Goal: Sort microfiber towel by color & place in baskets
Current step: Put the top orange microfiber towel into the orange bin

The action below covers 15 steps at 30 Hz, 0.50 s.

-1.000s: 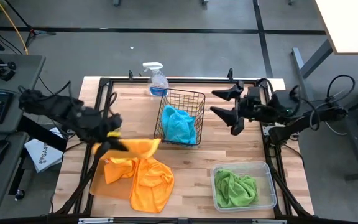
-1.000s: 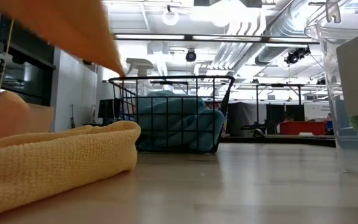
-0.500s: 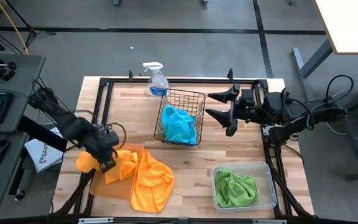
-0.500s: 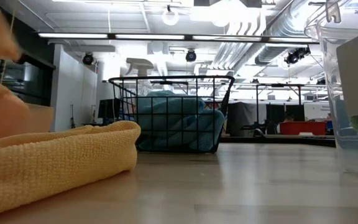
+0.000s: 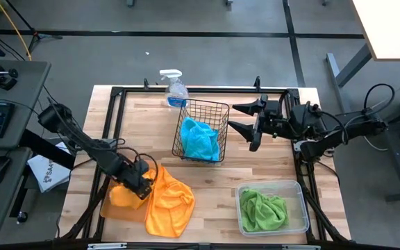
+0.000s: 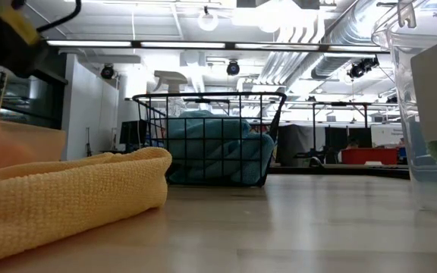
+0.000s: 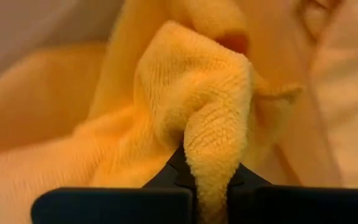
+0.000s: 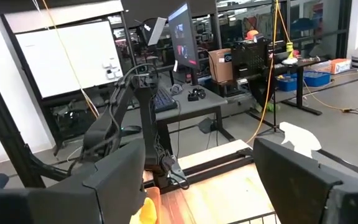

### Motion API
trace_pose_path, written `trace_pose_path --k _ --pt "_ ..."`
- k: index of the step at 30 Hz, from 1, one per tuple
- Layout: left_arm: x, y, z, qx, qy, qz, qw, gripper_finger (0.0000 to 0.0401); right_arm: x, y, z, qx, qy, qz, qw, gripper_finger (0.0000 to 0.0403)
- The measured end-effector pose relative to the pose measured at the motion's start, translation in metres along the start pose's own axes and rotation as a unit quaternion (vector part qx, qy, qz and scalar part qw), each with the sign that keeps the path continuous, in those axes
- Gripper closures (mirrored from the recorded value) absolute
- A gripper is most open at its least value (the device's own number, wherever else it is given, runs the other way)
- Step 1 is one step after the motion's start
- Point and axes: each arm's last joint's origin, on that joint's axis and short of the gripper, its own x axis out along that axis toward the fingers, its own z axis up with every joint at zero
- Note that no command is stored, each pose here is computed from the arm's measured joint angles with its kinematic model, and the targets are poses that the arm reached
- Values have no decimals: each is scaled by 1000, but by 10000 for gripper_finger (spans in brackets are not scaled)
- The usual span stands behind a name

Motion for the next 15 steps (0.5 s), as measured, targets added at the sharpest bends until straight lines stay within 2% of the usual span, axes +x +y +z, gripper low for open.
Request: trace_pose_path --k 4,7,12,15 --pt "14 -2 -1 33 -17 34 999 398 0 0 0 0 0 -2 1000 108" --pt "22 -2 -2 67 -13 51 996 380 0 0 0 0 0 -1 1000 108" --pt "23 -2 -1 124 25 50 991 312 0 0 0 0 0 -1 1000 108" --pt "11 -3 2 145 54 30 988 262 0 0 0 0 0 -1 1000 108"
